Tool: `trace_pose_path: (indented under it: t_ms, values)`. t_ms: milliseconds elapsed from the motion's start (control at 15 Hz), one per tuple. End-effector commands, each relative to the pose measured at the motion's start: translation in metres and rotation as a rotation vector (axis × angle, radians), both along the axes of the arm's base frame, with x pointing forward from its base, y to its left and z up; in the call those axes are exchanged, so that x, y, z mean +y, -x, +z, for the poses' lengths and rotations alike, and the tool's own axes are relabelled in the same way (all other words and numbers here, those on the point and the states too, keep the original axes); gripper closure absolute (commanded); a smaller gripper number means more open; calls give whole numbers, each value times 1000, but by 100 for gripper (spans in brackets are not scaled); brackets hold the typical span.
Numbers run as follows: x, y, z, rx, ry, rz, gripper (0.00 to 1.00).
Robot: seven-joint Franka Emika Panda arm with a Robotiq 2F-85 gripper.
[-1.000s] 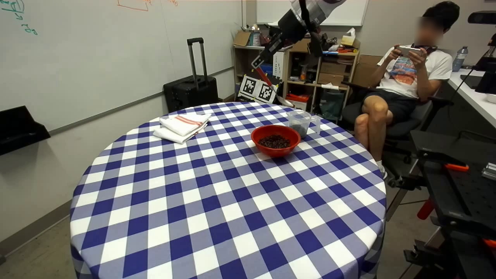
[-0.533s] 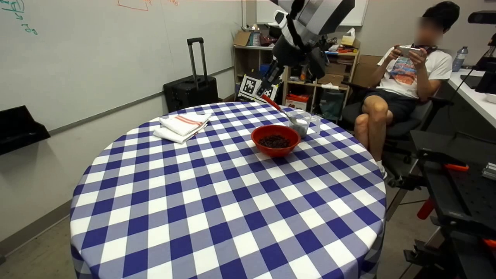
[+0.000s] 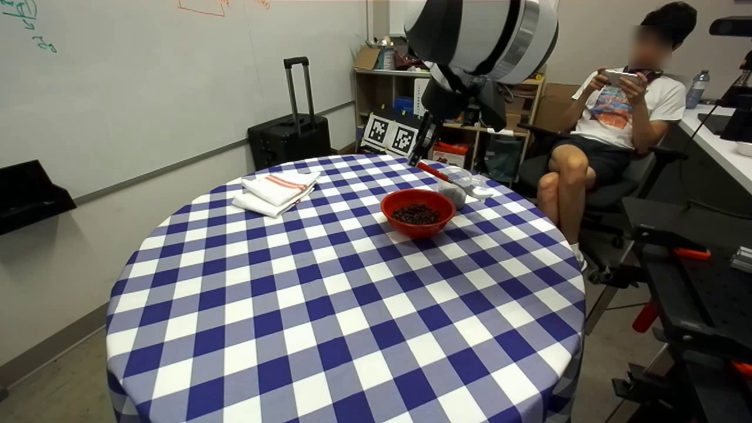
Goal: Put a spoonful of the things in the red bowl into the jug
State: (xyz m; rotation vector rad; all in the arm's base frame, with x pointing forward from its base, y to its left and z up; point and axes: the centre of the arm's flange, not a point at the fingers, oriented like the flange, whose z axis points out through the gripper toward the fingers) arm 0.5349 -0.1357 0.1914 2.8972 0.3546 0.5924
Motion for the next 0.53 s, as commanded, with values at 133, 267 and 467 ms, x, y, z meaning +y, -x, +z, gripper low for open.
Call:
trace_pose_path:
  t_ms: [133,267,467]
  values:
    - [25,-80,56,157,-10,48,95]
    - [36,-112,75,198,-15,64,95]
    - [63,-144,93,255,-10,74,95]
